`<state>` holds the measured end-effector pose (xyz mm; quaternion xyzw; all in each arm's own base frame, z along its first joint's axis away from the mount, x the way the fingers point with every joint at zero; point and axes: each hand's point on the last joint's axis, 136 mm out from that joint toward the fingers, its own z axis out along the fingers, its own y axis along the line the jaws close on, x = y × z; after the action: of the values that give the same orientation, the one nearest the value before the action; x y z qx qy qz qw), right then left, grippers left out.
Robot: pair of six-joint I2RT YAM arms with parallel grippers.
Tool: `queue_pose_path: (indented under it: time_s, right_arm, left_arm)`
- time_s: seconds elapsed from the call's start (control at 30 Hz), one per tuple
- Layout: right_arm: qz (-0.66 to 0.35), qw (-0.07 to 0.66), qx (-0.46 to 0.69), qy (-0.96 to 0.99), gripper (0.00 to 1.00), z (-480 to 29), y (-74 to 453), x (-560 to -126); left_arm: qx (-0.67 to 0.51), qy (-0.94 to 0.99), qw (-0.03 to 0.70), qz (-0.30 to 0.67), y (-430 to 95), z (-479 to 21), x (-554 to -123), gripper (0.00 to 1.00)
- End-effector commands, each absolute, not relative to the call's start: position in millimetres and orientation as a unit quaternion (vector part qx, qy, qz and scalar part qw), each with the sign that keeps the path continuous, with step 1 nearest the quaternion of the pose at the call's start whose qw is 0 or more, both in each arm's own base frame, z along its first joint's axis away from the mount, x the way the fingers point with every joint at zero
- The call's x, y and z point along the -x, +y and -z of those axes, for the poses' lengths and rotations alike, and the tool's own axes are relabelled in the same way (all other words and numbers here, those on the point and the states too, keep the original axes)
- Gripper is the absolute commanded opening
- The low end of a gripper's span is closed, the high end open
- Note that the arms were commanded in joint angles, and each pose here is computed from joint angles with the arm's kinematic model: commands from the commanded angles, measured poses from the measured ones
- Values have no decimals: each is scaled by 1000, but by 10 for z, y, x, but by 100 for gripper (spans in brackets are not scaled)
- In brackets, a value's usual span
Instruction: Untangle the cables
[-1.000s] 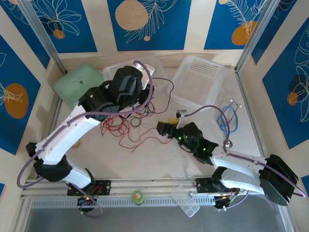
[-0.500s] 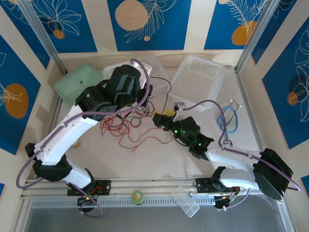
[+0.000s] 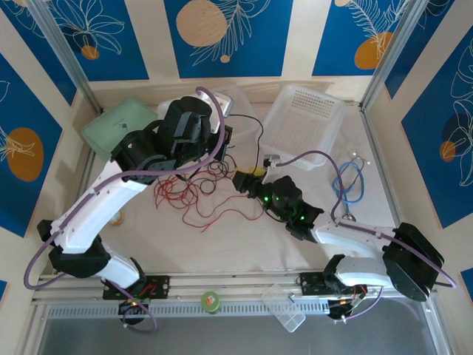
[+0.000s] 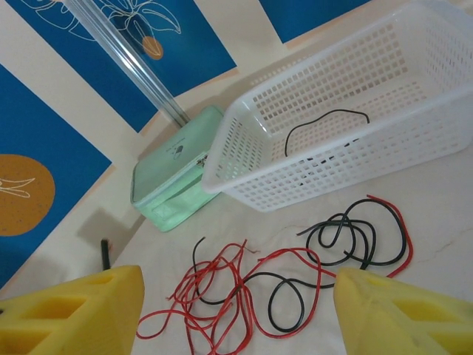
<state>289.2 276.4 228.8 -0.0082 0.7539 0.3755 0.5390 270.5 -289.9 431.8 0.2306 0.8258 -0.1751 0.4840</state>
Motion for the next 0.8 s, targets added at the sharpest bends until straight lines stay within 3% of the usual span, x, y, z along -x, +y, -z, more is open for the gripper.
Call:
queue_pose_path:
  time_s: [0.0,0.2,0.4,0.57,0.77]
  right_arm:
    - [-386,563,-7,731,63,-2566,2814,-3007]
    - [-363,555,-49,747,42,-2477,2766,-3125]
    - [-295,543,-84,782,0,-2299,2527,-3162]
    - [-184,535,-57,822,0,-2241,2133,-3196]
    - [-45,504,76,859,0,-2204,1785,-3244]
  left_arm:
    - [-230,821,484,193,-2942,-4409,-2645,0]
    - [-228,816,493,199,-2923,-4498,-2630,0]
    - [-218,816,510,161,-2774,-4568,-2685,0]
    - [-190,817,544,29,-2362,-4633,-2883,0]
    - [-161,788,575,-153,-1959,-4763,-3166,0]
